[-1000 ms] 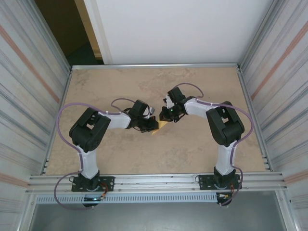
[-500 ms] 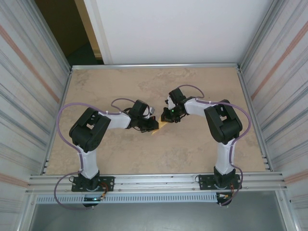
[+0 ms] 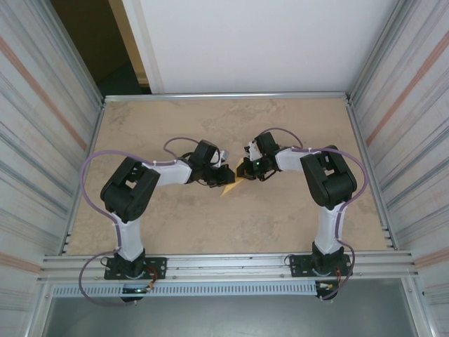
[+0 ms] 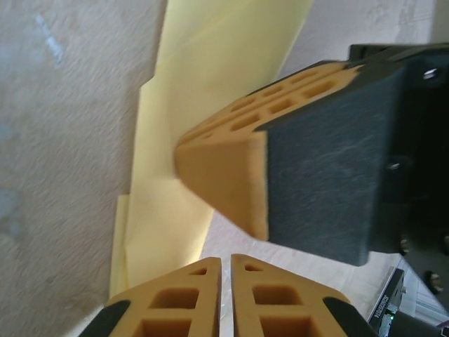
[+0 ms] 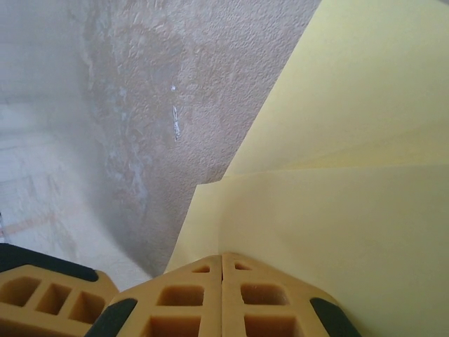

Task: Fold a paper plane with a square sheet of paper (pick it up from the middle)
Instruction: Fold the wing for the fifth time at the center of the table.

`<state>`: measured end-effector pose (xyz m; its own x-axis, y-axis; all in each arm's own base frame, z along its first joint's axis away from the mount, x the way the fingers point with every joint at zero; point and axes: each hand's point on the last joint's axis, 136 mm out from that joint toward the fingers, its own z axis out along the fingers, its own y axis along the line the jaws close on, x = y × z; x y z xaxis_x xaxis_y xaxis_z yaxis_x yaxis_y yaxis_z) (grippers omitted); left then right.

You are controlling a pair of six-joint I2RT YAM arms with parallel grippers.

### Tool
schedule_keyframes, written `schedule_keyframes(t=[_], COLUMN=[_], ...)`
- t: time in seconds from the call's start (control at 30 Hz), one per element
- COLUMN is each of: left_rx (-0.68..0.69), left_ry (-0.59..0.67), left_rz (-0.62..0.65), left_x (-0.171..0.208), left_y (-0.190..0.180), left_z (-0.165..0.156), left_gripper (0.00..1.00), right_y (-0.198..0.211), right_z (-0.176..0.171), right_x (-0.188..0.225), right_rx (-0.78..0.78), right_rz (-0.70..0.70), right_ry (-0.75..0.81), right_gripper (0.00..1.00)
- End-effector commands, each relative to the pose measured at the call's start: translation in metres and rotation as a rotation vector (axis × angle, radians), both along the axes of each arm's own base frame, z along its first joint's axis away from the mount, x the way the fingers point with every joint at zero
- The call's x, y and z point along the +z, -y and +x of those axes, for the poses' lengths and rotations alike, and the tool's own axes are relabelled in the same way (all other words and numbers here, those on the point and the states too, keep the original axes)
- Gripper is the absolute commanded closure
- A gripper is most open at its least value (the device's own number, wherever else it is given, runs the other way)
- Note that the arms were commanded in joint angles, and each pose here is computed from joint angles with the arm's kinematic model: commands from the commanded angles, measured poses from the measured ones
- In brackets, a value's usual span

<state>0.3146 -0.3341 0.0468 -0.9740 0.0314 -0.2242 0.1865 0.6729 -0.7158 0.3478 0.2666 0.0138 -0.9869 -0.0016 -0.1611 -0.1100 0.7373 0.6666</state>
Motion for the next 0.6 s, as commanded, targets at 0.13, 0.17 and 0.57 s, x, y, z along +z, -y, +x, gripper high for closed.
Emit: schedule_keyframes(t=[0.13, 0.17, 0.57], left_rx=[-0.033, -0.034, -0.066], left_ry=[0.005, 0.001, -0.032], left_rz=[0.054, 0.062, 0.108], left_x=[0.005, 0.004, -0.001], left_y=[-0.006, -0.008, -0.019], left_z=[-0.004, -0.007, -0.030], left_gripper=[0.89, 0.89, 0.90], right_y=[0.038, 0.039, 0.044], right_z=[-0.018, -0.018, -0.020], right_x=[-0.053, -0.054, -0.062], right_rx=[-0.051, -0.053, -0.065], right_rz=[-0.175, -0.180, -0.219], right_ry=[-0.105, -0.108, -0.136], right_gripper=[0.94, 0.94, 0.95])
